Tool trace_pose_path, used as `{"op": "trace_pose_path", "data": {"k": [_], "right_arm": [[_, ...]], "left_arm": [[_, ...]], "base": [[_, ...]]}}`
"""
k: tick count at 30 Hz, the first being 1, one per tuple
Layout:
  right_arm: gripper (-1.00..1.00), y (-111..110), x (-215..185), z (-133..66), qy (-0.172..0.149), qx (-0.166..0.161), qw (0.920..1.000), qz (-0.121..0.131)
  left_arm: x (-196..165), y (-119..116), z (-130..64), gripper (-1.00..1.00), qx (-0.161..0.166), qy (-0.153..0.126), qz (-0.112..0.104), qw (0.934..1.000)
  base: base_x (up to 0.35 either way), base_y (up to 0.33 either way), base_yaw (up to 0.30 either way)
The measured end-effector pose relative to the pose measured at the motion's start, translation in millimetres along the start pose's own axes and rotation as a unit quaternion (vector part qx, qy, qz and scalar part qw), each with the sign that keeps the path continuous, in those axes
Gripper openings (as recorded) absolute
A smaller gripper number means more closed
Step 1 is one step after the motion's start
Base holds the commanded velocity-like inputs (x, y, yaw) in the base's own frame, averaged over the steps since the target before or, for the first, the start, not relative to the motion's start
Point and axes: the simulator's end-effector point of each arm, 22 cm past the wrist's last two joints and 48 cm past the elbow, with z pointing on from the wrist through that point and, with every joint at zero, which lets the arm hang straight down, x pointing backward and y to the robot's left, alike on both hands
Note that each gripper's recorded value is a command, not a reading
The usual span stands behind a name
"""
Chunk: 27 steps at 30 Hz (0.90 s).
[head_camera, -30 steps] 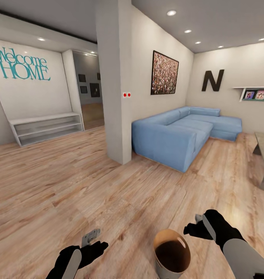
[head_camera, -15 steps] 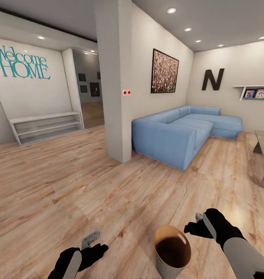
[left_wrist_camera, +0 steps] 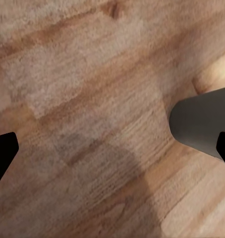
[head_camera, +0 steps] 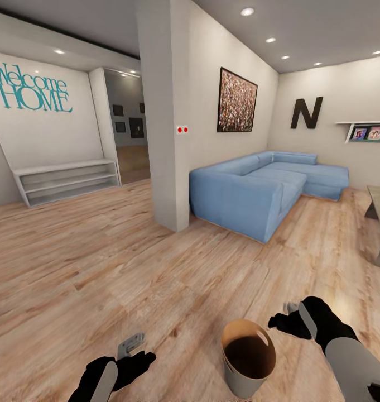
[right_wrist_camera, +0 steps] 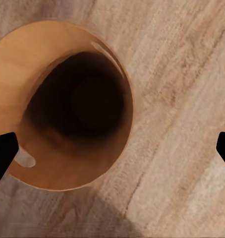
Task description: Put the three can of soda from the living room inside the tash can in the kitchen.
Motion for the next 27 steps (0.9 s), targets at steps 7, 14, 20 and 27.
{"op": "trace_pose_path", "data": {"k": [7, 14, 20, 27], "right_arm": [[1.0, -5.7, 3.8, 11.6, -0.008, -0.011, 0.9995, 0.028], [1.0, -9.4, 11.7, 24.6, -0.009, -0.012, 0.9994, 0.032], [1.0, -12.4, 19.0, 35.9, -0.01, -0.012, 0.9993, 0.033], [1.0, -15.8, 27.9, 49.2, -0.01, -0.013, 0.9993, 0.033]], "left_arm": [[8.7, 7.2, 11.2, 1.0, 0.0, 0.0, 0.0, 1.0], [17.7, 14.1, 22.4, 1.0, 0.002, 0.0, 0.0, 1.0], [24.3, 20.9, 31.7, 1.0, 0.004, -0.001, -0.004, 1.0], [33.5, 28.8, 42.9, 1.0, 0.004, -0.001, -0.005, 1.0]], "base": [[0.0, 0.0, 0.0], [0.0, 0.0, 0.0], [0.0, 0.0, 0.0], [0.0, 0.0, 0.0]]}}
